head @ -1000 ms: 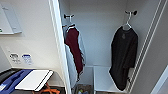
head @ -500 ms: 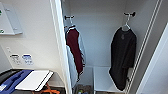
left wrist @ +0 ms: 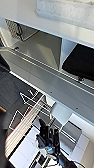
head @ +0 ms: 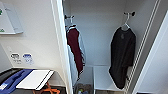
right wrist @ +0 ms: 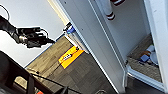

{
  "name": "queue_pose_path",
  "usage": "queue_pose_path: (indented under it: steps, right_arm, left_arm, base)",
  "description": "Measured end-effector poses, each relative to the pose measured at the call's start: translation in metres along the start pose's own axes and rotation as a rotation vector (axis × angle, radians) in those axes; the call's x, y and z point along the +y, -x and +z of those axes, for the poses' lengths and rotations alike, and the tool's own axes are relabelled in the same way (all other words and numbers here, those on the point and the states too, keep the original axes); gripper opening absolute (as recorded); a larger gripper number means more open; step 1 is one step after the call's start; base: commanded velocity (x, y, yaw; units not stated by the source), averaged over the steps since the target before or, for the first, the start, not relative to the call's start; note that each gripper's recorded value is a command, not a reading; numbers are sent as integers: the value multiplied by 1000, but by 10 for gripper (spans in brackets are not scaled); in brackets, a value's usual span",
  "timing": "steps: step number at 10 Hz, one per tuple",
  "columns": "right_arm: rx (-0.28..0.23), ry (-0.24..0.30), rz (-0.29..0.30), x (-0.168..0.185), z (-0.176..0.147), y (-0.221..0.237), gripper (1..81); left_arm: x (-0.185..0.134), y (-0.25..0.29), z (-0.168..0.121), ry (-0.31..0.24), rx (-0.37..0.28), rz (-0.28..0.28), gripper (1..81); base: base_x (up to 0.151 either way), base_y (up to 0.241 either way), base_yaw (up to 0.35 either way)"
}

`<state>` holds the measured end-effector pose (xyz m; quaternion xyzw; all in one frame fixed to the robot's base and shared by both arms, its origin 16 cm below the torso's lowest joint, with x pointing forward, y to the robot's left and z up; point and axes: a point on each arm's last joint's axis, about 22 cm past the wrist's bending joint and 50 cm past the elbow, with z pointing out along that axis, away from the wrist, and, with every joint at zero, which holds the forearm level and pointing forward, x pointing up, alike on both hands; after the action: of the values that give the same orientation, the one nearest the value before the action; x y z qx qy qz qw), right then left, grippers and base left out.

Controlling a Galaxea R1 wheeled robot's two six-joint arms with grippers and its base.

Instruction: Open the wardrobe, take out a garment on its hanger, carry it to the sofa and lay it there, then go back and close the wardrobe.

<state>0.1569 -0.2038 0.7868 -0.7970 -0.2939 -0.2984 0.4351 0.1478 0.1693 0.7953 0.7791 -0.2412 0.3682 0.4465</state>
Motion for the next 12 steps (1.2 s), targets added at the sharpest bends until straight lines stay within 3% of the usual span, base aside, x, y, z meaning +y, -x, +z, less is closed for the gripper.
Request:
queue_pose_path:
  steps: [9,12]
  right_arm:
    - [-31,14,27,6,19,39,811]
    - [-64,41,46,19,28,66,811]
  left_arm:
    - [1,20,2,-9,-16,-16,811]
    - [-3,32,6,-19,-29,-31,811]
  base:
    - [-94,0,0]
    - [0,0,0]
